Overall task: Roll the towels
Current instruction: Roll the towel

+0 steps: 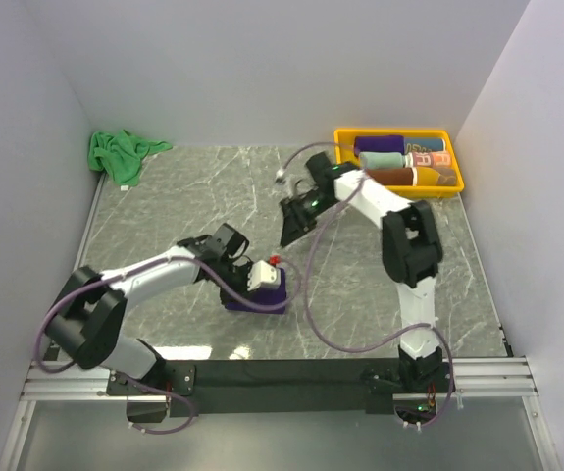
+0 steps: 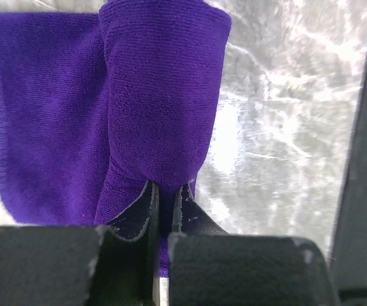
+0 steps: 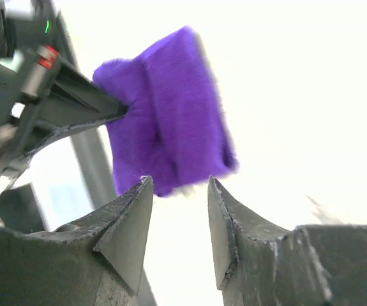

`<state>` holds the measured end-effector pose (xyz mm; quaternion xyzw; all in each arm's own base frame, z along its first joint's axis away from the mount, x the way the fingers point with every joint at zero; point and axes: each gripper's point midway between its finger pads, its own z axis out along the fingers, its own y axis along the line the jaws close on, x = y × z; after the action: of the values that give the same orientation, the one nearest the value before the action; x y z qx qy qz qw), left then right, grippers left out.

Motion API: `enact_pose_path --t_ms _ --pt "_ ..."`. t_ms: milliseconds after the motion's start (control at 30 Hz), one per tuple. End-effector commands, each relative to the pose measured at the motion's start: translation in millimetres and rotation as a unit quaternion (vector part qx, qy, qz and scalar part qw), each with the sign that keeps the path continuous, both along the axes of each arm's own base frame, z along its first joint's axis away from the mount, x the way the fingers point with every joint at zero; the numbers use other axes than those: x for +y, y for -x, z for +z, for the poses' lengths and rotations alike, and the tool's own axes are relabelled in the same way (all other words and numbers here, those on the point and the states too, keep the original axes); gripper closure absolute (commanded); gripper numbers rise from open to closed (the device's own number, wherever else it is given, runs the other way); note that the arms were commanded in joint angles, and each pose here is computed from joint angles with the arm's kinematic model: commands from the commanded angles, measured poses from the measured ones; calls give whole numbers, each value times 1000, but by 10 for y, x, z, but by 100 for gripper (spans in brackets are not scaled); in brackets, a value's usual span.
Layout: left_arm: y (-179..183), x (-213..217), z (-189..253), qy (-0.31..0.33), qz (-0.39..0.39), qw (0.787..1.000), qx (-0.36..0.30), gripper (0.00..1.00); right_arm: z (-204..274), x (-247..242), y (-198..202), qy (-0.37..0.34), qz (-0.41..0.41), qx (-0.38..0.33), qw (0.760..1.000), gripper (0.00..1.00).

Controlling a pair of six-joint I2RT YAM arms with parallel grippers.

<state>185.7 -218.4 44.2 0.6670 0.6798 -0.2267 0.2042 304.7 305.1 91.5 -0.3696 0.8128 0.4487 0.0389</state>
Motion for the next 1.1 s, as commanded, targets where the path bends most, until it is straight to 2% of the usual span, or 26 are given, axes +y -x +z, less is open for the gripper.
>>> enact_pose_path --t_ms 0,33,100,233,300,400,500,533,600,667,867,1033,1067 --pt "520 225 -102 -53 38 980 189 99 529 -300 -461 -18 -76 -109 991 53" --pt "363 197 -36 -47 54 978 195 99 572 -368 -508 -16 -95 -123 988 53" --pt "305 232 -124 -69 77 964 244 99 617 -588 -529 -5 -141 -149 979 53" --pt "-173 171 -190 -64 120 945 297 99 474 -968 -300 22 -180 -153 972 53" --pt "-391 140 -171 -61 125 944 299 99 549 -1069 -177 26 -180 -180 967 53" --pt "-581 214 -353 -78 144 931 325 99 541 -1161 113 30 -165 -191 967 53" --pt "-993 155 -418 -64 163 935 308 99 492 -1205 390 31 -140 -201 969 54" --pt "-1034 155 -495 -69 166 932 315 99 437 -1231 475 40 -129 -213 968 54" --pt "-1194 98 -493 -65 168 935 305 99 399 -1133 594 48 -98 -234 966 53" --pt "-1188 89 -575 -74 168 928 324 99 396 -965 693 64 -54 -278 957 54" --pt "-1219 104 -658 -93 169 929 316 99 495 -460 573 102 31 -401 910 51" --pt "-1133 58 -631 -95 170 928 317 99 493 136 482 109 109 -455 877 38" --pt "-1126 50 -626 -94 173 927 318 99 494 219 463 106 117 -464 872 29"
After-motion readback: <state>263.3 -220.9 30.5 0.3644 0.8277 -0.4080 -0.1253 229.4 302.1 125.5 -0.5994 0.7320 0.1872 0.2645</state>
